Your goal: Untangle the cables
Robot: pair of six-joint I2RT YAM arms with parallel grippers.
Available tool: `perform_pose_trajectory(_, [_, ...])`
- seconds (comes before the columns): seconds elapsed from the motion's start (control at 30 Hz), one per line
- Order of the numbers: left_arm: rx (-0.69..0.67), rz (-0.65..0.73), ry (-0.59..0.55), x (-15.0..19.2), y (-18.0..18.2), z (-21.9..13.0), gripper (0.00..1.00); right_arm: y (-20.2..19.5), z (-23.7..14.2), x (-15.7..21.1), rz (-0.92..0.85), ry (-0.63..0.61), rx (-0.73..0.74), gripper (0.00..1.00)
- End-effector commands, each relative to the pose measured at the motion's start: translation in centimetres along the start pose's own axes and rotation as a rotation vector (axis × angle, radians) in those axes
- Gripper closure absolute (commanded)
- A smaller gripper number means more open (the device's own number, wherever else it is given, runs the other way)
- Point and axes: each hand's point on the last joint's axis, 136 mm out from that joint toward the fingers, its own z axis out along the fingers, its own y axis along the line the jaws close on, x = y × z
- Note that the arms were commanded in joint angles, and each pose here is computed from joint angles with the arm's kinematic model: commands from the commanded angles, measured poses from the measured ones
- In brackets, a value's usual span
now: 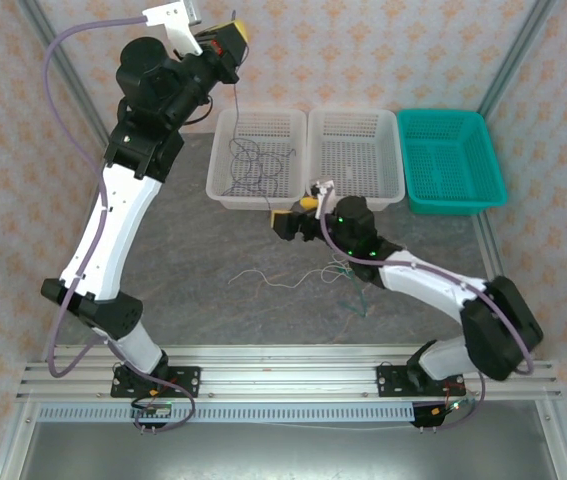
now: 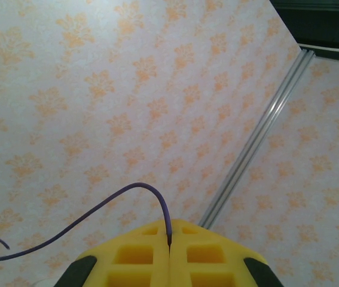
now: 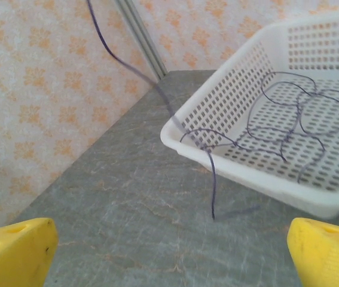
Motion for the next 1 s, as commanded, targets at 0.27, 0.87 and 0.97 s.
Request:
perform_pose_trajectory(0.27, [0.014, 0.026, 0.003, -1.1, -1.6, -2.5, 1.00, 5.6, 7.0, -4.4, -0.062, -0.144, -0.312, 0.05])
perform_pose_trajectory(0.87, [-0.141, 0.114, 0.003, -0.6, 1.1, -4.6, 1.00, 5.4, 6.8, -12.1, -0.130, -0.304, -0.154, 1.00])
perform_pose_trajectory(0.97, [-0.182, 0.128, 0.047, 1.5, 2.9, -3.2, 1.00, 5.4, 6.7, -14.6, -0.164, -0.315, -0.111, 1.00])
